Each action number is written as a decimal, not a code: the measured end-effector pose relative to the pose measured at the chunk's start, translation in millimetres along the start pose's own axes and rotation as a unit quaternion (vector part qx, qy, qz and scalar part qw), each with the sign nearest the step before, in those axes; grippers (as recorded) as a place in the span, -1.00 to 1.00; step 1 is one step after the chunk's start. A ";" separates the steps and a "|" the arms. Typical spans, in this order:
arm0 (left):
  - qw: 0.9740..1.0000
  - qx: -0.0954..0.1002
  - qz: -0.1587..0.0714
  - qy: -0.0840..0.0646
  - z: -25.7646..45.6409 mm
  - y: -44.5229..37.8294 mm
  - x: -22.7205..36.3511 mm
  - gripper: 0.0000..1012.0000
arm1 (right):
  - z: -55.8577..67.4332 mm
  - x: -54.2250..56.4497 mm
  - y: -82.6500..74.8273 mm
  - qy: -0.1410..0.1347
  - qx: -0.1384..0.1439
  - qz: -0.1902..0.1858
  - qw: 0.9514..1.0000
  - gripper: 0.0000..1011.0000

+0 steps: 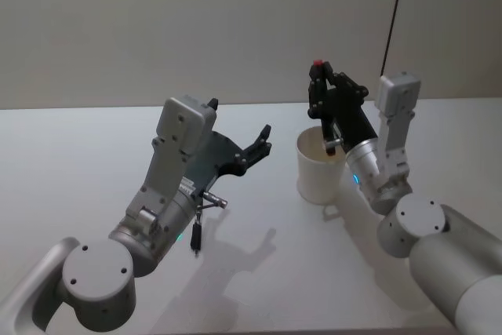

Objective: Place the pen into the pen holder.

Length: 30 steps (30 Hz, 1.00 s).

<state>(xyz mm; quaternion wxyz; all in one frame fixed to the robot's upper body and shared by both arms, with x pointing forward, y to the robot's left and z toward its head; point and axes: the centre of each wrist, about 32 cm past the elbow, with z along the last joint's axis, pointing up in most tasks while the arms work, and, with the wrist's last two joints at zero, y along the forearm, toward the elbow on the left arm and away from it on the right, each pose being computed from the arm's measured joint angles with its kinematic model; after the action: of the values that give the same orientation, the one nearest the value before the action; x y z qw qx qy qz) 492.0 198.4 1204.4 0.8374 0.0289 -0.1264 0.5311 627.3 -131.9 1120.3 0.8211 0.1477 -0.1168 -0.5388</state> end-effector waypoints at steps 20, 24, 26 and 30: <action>1.000 0.000 0.000 0.000 0.0 0.0 0.0 0.98 | -12.2 0.1 -10.0 0.005 -0.007 0.003 1.000 -0.52; 1.000 0.000 0.000 0.000 0.0 0.0 0.0 0.98 | -13.5 0.0 -11.5 0.006 -0.009 0.003 1.000 -0.29; 1.000 0.000 0.000 0.000 0.0 0.0 0.0 0.98 | -14.0 0.0 -12.1 0.006 -0.010 0.004 1.000 -0.18; 1.000 0.000 0.000 0.000 0.0 0.0 0.0 0.98 | -15.2 0.3 -13.7 0.005 -0.013 0.005 1.000 0.10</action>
<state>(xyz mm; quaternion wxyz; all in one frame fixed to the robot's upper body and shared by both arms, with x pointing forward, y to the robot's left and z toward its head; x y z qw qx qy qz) 492.0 198.4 1204.4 0.8373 0.0289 -0.1264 0.5311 621.1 -135.6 1101.2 0.8263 0.1390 -0.1067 -0.5352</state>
